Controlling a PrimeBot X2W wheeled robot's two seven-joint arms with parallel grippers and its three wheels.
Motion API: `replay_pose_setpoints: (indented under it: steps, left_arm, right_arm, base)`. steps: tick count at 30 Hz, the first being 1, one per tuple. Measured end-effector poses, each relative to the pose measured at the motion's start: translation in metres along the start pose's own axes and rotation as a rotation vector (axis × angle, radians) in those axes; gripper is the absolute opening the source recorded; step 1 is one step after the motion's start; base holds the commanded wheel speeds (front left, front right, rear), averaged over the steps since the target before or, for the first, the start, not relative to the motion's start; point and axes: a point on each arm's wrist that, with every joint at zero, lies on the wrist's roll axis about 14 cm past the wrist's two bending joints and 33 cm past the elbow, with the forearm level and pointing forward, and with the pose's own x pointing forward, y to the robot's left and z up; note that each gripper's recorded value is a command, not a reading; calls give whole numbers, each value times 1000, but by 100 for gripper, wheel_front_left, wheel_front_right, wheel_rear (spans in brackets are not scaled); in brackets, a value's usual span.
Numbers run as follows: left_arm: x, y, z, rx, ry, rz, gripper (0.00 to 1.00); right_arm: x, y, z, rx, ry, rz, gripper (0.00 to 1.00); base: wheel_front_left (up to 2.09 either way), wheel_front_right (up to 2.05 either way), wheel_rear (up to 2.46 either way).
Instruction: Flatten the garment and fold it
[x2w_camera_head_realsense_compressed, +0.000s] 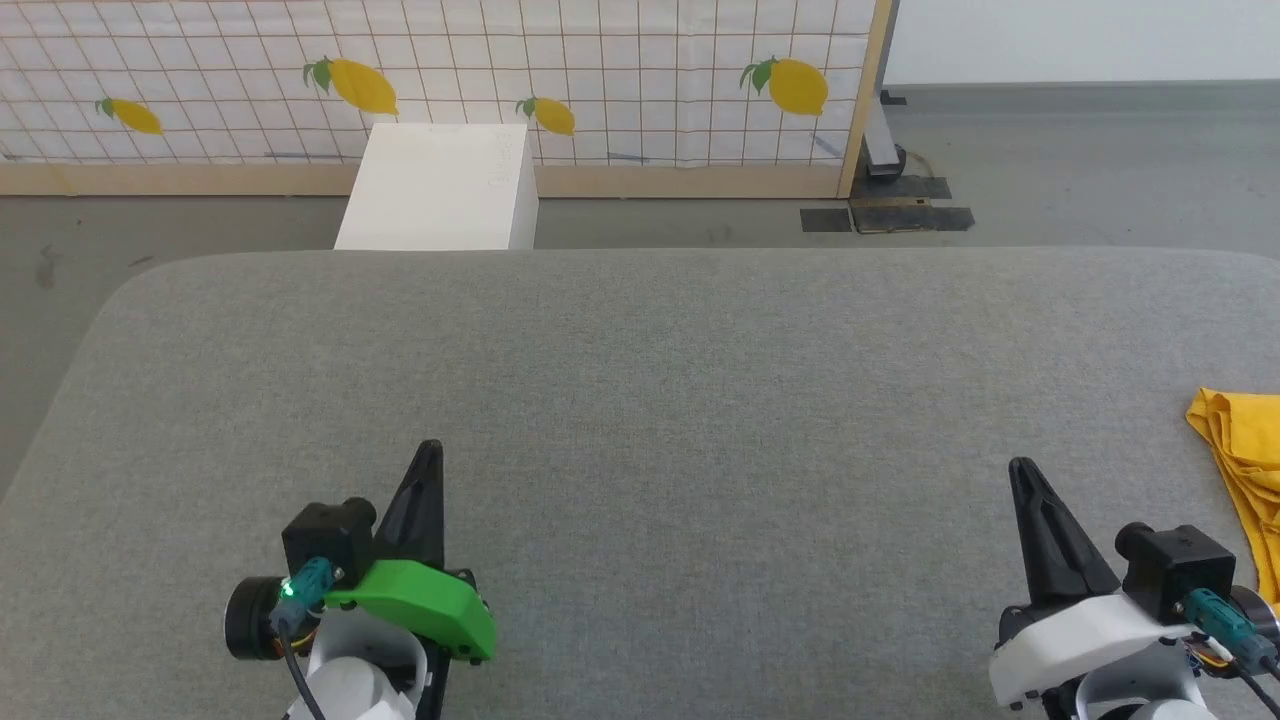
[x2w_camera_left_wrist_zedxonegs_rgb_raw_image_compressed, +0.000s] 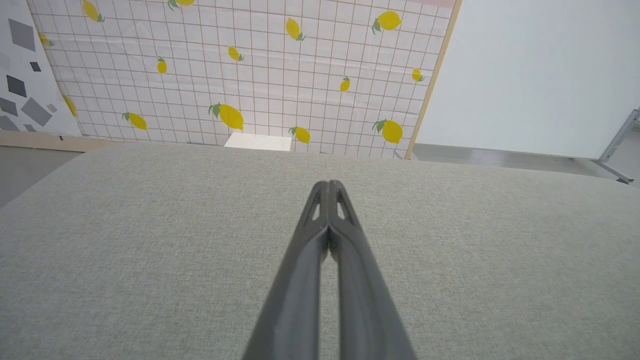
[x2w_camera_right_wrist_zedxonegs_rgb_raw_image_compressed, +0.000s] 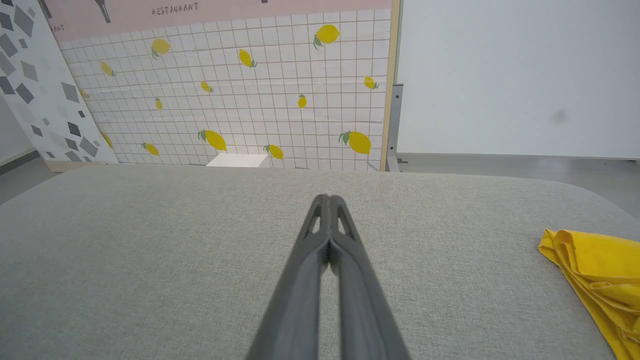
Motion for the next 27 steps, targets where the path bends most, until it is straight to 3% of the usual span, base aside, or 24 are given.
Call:
replay_pose_setpoints:
  steps: [27]
  left_arm:
    - [-3,2,5,57,14,10,0]
  right_arm:
    - [-1,1,0,-30,18,3,0]
  base:
    - [0,0,0]
